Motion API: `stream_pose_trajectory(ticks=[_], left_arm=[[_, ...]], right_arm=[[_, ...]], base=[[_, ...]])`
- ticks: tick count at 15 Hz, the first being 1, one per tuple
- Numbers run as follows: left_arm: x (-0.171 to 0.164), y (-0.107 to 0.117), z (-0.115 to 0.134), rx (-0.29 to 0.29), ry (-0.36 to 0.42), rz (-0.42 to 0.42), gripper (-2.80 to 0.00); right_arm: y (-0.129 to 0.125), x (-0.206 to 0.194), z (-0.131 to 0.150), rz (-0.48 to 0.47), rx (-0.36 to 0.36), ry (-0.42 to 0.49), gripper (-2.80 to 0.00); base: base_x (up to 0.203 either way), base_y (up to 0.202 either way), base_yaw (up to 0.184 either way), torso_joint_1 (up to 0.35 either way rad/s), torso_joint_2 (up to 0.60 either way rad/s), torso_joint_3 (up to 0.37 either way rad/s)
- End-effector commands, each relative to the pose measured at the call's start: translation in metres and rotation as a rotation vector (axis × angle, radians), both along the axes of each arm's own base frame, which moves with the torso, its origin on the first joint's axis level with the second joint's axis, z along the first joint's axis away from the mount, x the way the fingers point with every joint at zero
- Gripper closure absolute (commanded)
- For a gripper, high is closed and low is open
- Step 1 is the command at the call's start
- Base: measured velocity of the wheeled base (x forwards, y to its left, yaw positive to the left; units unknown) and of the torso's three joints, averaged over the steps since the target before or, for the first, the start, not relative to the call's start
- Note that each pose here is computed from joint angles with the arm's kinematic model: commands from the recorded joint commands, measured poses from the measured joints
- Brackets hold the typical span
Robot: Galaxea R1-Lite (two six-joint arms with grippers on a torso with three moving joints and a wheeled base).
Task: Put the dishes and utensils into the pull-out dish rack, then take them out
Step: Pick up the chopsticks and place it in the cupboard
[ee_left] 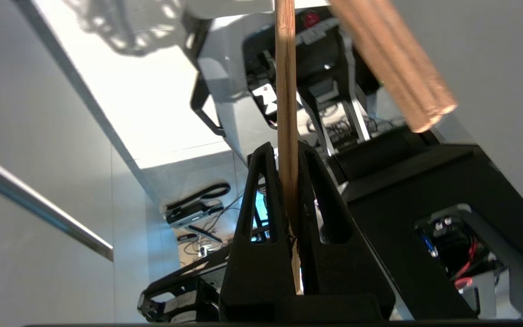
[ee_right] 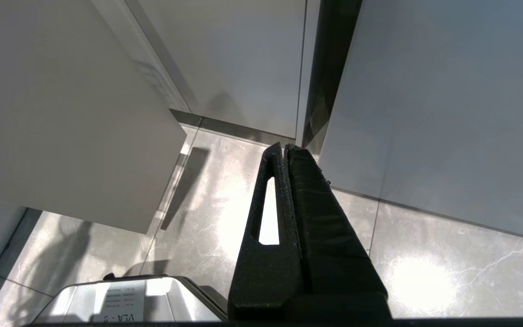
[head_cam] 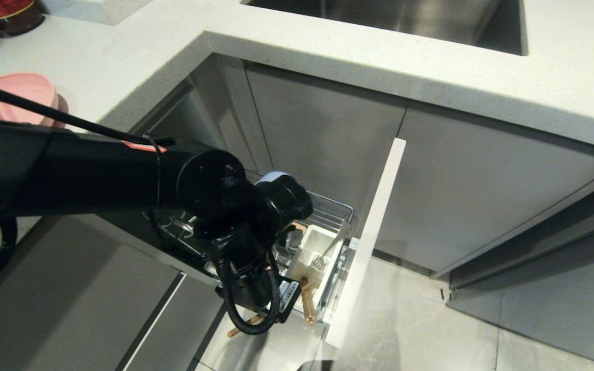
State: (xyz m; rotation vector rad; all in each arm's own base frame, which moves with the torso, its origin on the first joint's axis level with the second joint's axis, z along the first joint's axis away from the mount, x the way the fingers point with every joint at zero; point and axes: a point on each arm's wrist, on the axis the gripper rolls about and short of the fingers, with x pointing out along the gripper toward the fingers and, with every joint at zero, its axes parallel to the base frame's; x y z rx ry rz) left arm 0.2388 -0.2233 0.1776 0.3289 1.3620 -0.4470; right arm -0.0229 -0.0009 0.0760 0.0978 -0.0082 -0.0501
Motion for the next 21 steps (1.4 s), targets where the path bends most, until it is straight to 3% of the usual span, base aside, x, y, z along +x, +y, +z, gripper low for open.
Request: stream_pose_trajectory(ticks=[1,8,12,21], left_arm=[[0.004,-0.003,-0.007,0.008,0.025,-0.023,0.00],[0.018,-0.002,-0.018,0.020,0.041,-0.002,0.00],[0.029,0.003,-0.018,-0.045,0.047,0.015,0.00],[0.033,0.004,-0.025,-0.030,0.061,0.002,0.00]], right_arm=[[0.000,0.000,0.000,0.000,0.000,-0.005,0.00],[0.000,0.000,0.000,0.000,0.000,-0.005,0.00],[0.000,0.000,0.000,0.000,0.000,-0.005,0.00],[0.000,0.000,0.000,0.000,0.000,-0.005,0.00]], base=[[0.000,0.000,0.000,0.000,0.00,0.000],[0.000,0.000,0.000,0.000,0.00,0.000],[0.000,0.000,0.000,0.000,0.00,0.000],[0.000,0.000,0.000,0.000,0.00,0.000]])
